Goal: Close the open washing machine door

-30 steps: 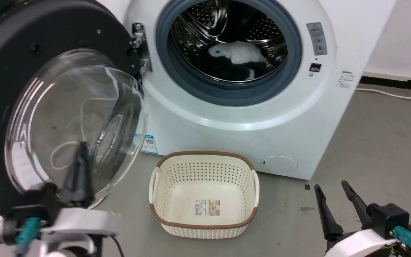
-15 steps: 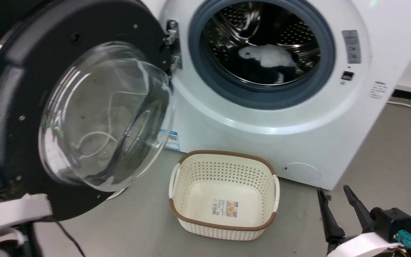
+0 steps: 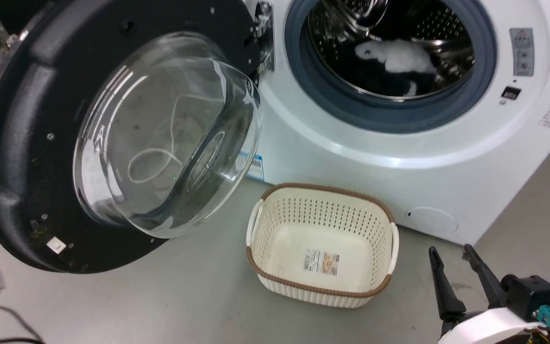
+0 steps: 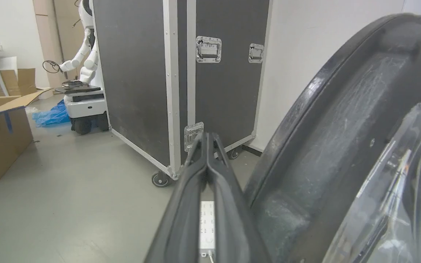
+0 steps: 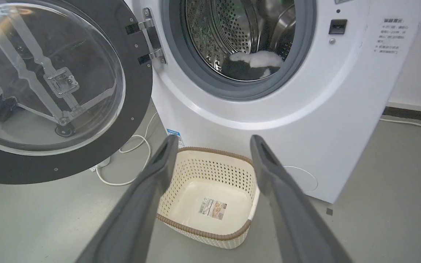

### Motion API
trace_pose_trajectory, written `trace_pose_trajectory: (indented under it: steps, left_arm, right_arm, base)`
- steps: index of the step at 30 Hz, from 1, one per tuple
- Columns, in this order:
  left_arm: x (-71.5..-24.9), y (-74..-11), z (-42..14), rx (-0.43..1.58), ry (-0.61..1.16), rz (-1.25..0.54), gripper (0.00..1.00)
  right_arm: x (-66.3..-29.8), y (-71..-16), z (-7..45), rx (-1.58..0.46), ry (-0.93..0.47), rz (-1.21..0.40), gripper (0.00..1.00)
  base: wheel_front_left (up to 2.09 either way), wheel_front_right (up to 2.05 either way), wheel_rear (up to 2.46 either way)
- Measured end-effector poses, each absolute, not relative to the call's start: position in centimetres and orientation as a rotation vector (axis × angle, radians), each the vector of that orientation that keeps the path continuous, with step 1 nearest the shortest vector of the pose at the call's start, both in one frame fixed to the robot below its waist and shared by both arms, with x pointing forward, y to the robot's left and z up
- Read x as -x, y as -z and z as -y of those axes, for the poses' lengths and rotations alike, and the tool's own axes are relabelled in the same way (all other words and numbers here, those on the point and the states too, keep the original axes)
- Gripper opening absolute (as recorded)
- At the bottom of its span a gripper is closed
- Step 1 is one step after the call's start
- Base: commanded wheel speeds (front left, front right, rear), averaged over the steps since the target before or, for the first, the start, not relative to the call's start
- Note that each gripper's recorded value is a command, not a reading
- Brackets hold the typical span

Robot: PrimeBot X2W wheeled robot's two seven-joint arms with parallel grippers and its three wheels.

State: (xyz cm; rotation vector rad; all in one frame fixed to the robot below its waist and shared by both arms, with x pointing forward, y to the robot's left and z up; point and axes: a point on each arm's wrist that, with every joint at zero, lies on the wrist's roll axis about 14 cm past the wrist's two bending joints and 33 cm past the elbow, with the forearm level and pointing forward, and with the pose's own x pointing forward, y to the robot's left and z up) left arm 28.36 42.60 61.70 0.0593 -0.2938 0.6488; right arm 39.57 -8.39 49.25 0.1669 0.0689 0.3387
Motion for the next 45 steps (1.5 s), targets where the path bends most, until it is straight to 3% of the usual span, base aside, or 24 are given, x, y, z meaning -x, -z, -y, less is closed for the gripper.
trace_pose_trajectory:
  steps: [9,18,32,45]
  left_arm:
    - [-30.5,-58.4,-45.4,-0.145,-0.625,0.088,0.00]
    - [-33.0,-56.1,-43.2,-0.124,-0.448,-0.048,0.00]
    - [-34.0,-57.0,-30.9,0.056,0.056,-0.063,0.00]
    - [-35.6,-56.7,-15.9,0.208,0.507,-0.070,0.00]
  right_arm:
    - [-40.7,-47.6,8.9,-0.184,-0.318,-0.116,1.00]
    - [-41.3,-47.4,8.5,-0.206,-0.324,-0.124,1.00]
    - [-41.3,-48.8,8.4,-0.270,-0.321,-0.073,1.00]
    - [-40.5,-49.2,13.3,-0.322,-0.172,-0.023,1.00]
  base:
    - [0.00,0.00,0.00]
    - [0.00,0.00,0.00]
    - [0.00,0.00,0.00]
    - [0.00,0.00,0.00]
